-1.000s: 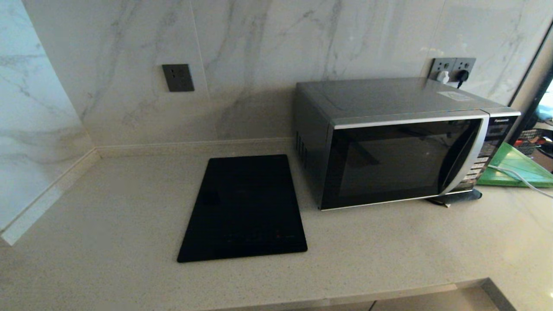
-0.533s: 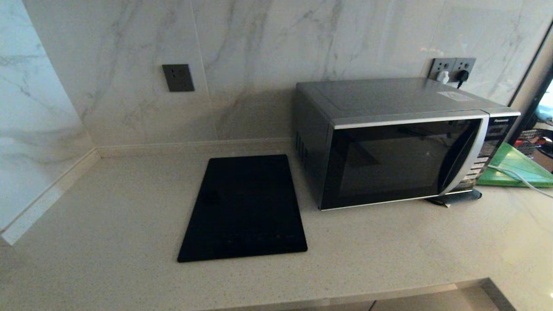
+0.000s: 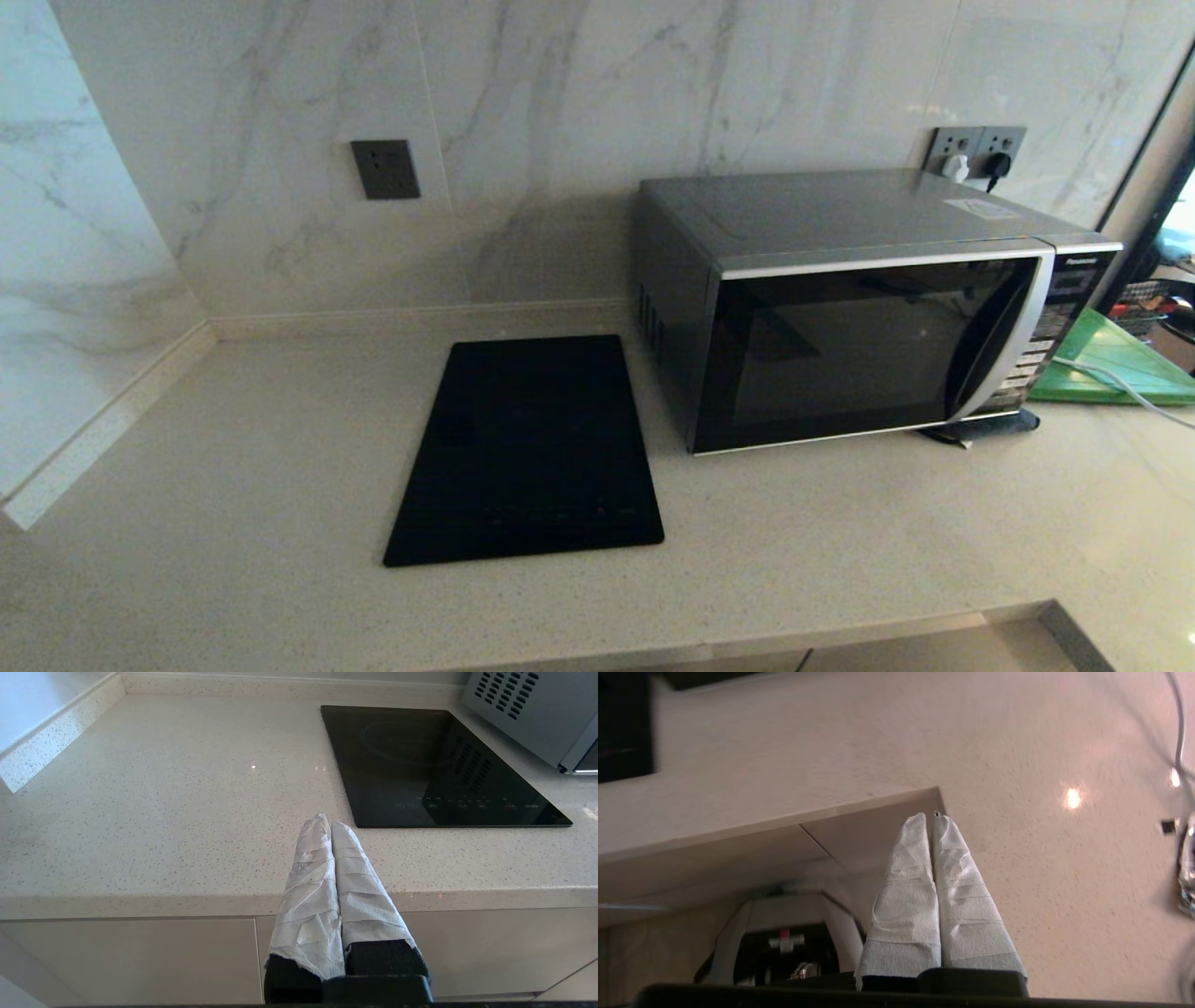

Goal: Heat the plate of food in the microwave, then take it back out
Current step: Open the microwave oven

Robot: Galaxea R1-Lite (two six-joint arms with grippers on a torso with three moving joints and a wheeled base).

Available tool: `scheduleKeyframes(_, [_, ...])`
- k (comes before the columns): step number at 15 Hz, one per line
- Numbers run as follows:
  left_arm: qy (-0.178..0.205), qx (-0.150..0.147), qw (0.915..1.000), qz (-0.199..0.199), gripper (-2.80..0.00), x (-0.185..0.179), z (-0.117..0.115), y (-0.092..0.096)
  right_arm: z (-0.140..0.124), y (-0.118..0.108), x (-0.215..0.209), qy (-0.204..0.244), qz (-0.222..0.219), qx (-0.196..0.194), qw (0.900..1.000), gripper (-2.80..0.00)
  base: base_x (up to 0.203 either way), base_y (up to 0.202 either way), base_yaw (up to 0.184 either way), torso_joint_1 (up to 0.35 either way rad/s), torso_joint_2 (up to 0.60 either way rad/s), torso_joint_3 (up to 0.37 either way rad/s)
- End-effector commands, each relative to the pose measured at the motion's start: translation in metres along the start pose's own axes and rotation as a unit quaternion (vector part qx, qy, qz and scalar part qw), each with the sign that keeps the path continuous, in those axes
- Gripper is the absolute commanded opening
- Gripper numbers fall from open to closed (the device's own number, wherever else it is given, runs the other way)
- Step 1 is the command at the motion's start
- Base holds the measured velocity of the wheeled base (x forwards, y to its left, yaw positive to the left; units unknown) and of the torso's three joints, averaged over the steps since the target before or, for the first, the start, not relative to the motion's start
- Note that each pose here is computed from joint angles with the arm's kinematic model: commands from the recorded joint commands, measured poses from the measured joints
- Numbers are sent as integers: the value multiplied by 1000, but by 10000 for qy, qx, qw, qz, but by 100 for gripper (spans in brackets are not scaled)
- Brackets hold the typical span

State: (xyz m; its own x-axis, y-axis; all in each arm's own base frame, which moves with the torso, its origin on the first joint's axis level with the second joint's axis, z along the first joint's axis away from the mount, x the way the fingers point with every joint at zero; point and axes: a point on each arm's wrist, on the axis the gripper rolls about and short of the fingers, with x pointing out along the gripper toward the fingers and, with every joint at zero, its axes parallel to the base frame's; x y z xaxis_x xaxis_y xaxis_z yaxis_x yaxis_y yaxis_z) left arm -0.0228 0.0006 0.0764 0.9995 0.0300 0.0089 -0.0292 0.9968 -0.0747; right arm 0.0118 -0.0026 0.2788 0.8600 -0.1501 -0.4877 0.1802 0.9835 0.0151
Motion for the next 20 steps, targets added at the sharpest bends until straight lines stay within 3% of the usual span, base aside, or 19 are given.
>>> scheduleKeyframes(1, [6, -3, 10000, 4, -280, 0, 0, 0, -41, -7, -36, -726, 266, -64, 9970, -280, 0, 0, 0, 0, 0, 0])
scheduleKeyframes(9, [6, -3, 10000, 4, -280, 0, 0, 0, -138, -20, -63, -1868, 939, -147, 9778, -280, 0, 0, 0, 0, 0, 0])
scheduleKeyframes(11, [6, -8, 10000, 4, -280, 0, 0, 0, -162, -22, -57, -1970, 994, -142, 9753, -280, 0, 0, 0, 0, 0, 0])
scheduleKeyframes(14, [6, -4, 10000, 4, -280, 0, 0, 0, -169, -21, -51, -1649, 1112, 500, 9787, -280, 0, 0, 0, 0, 0, 0])
scheduleKeyframes(15, [6, -3, 10000, 4, -280, 0, 0, 0, -170, -21, -44, -1585, 1105, 551, 9796, -280, 0, 0, 0, 0, 0, 0])
scheduleKeyframes(20, [6, -3, 10000, 4, -280, 0, 0, 0, -169, -13, 12, -2101, 909, 629, 9714, -280, 0, 0, 0, 0, 0, 0])
